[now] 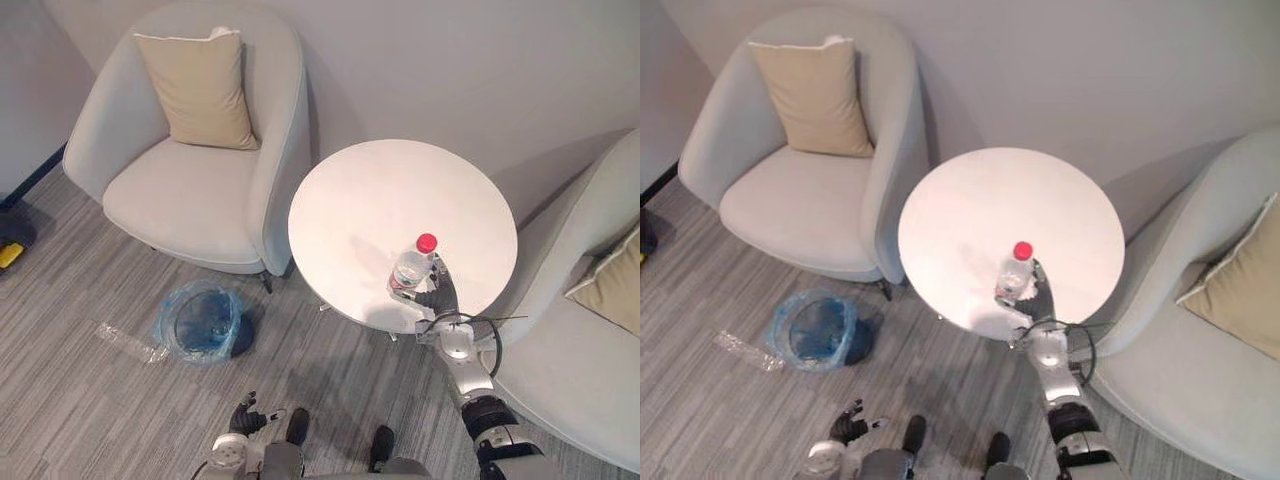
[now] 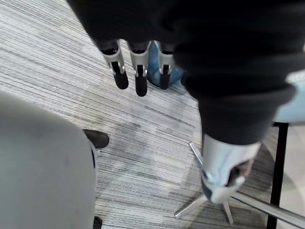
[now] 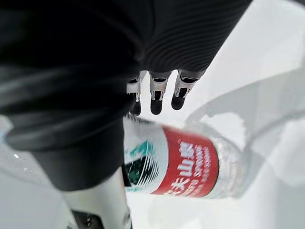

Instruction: Gather rubbish on tea table into small bin, then transfer packed bag to large trash can.

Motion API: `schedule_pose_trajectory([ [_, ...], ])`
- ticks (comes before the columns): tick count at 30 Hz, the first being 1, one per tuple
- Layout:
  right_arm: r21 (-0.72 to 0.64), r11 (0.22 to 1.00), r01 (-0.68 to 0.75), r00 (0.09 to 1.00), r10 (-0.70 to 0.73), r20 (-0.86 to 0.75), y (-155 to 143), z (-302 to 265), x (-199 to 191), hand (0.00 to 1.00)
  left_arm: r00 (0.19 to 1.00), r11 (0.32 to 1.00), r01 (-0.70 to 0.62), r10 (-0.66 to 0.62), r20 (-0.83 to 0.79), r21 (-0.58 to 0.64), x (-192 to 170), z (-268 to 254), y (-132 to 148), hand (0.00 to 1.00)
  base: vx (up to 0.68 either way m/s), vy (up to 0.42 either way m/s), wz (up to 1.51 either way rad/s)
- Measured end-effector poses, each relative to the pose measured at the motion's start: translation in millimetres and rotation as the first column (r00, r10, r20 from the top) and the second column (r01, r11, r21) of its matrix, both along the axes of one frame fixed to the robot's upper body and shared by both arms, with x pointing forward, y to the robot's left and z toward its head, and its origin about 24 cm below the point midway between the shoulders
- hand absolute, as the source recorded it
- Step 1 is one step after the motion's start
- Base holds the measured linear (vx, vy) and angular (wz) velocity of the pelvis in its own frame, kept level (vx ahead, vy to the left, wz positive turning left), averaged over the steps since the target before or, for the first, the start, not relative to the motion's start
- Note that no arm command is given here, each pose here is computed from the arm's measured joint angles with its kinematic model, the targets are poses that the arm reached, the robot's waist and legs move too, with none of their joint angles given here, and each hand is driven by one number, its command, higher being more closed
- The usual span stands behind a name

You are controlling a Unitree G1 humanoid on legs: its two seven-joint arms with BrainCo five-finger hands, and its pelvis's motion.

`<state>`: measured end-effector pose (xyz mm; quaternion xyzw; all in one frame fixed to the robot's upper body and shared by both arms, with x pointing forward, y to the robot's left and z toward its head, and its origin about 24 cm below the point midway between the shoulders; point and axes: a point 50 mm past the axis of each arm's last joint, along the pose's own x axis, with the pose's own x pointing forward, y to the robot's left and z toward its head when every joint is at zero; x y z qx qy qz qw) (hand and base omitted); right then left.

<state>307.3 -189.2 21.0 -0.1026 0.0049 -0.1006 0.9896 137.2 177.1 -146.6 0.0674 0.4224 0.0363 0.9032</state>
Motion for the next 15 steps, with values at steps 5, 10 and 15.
schedule_pose_trajectory([
  [5, 0.044, 0.998, 0.055, 0.997, -0.057, 0.046, -6, 15, 14, 1.00, 1.000, 1.000, -0.017, 0.018, 0.025, -0.017, 4, 2, -3, 0.00, -0.01, 0.003, 0.04],
  [10, 0.054, 0.997, 0.054, 0.997, -0.056, 0.048, -7, 16, 14, 1.00, 0.999, 1.000, -0.017, 0.017, 0.034, -0.018, 5, 3, -4, 0.00, 0.00, 0.000, 0.00],
  [15, 0.069, 0.997, 0.028, 0.997, -0.034, 0.076, -4, 21, 11, 1.00, 0.999, 1.000, -0.014, 0.014, 0.032, -0.020, 5, 3, -4, 0.00, -0.01, 0.026, -0.12],
])
